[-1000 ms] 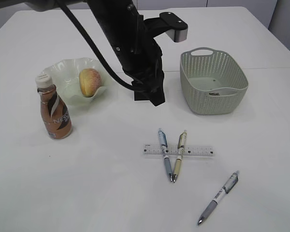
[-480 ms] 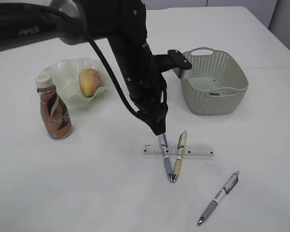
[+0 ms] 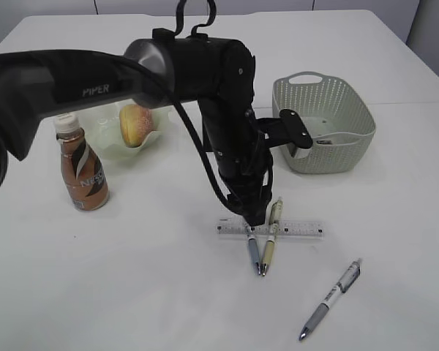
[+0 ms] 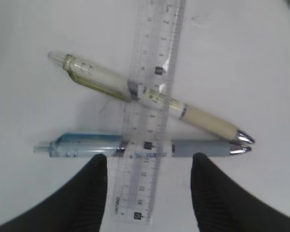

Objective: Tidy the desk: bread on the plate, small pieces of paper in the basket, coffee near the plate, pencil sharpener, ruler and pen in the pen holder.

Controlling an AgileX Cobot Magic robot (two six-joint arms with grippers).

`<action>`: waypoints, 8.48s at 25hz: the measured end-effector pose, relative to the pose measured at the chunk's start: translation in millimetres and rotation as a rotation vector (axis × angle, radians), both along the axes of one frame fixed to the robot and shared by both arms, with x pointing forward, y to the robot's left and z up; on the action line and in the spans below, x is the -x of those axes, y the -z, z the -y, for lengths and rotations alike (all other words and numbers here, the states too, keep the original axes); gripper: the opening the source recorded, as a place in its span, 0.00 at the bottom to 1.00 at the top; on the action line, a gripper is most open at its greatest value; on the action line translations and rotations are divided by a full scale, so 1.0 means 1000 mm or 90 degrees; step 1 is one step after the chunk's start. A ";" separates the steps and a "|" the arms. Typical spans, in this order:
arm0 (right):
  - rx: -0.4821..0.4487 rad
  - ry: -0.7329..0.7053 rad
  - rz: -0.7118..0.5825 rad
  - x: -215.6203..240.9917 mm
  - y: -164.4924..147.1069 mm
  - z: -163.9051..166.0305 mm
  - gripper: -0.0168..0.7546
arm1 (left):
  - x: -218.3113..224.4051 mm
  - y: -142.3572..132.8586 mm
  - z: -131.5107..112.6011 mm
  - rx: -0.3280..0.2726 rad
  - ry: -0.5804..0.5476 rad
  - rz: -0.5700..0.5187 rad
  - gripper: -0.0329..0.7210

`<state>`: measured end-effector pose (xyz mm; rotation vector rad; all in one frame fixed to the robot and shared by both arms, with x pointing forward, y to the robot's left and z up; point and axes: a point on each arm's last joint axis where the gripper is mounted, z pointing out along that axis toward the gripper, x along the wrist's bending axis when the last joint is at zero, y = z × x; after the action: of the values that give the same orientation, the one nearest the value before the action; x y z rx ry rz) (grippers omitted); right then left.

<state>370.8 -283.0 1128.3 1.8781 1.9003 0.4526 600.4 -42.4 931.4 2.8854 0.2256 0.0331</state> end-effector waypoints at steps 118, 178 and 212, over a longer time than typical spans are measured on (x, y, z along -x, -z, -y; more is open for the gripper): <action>-0.001 0.001 0.001 0.000 0.000 0.000 0.63 | 0.008 -0.021 0.014 0.067 -0.106 -0.002 0.39; 0.038 0.021 0.014 -0.001 -0.001 0.006 0.63 | -0.126 -0.062 -0.053 0.586 -0.537 0.340 0.39; 0.039 0.022 0.013 -0.001 -0.001 0.006 0.63 | -0.134 -0.030 -0.063 0.534 -0.552 0.302 0.40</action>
<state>372.1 -289.5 1129.7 1.8562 1.8445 0.3964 734.4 20.4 961.2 1.7103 1.0618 0.5983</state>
